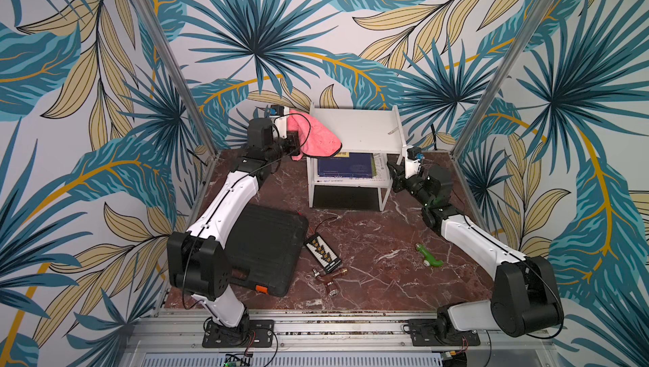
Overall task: Wipe the bookshelf clean with a cloth
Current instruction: Hold the shelf at the center of the board.
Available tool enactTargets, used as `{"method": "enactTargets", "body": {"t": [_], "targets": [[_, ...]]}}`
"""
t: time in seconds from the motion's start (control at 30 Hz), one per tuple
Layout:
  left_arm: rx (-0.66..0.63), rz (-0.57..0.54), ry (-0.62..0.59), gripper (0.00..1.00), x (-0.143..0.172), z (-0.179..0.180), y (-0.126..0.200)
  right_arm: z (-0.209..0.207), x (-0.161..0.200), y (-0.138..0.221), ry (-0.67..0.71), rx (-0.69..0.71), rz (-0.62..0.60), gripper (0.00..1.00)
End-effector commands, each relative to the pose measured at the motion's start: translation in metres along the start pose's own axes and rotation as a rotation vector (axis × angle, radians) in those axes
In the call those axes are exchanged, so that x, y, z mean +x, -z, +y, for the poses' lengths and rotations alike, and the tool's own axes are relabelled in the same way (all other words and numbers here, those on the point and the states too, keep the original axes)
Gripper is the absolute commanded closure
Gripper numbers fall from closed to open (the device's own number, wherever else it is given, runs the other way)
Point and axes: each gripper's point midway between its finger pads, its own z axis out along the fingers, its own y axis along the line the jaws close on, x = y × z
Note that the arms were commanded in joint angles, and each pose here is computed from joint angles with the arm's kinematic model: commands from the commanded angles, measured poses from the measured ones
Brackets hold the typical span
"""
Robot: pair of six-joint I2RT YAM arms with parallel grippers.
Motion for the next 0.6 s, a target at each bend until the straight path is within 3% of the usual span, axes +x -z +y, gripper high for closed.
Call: {"method": "enactTargets", "body": {"t": [0.0, 0.1, 0.27, 0.4, 0.57], "targets": [[0.078, -0.133, 0.043, 1.00, -0.030, -0.014, 0.020, -0.004, 0.045, 0.003, -0.161, 0.032, 0.134, 1.00], [0.068, -0.111, 0.066, 1.00, -0.031, -0.001, 0.001, -0.005, 0.045, 0.002, -0.161, 0.033, 0.134, 1.00], [0.249, -0.049, 0.072, 1.00, -0.055, -0.018, -0.056, -0.002, 0.041, -0.002, -0.150, 0.012, 0.137, 1.00], [0.222, -0.053, 0.070, 1.00, -0.075, 0.000, -0.098, 0.001, 0.040, -0.006, -0.152, -0.014, 0.138, 1.00], [0.306, -0.034, 0.086, 1.00, -0.075, -0.015, -0.098, 0.004, 0.038, -0.005, -0.148, -0.030, 0.133, 1.00]]}}
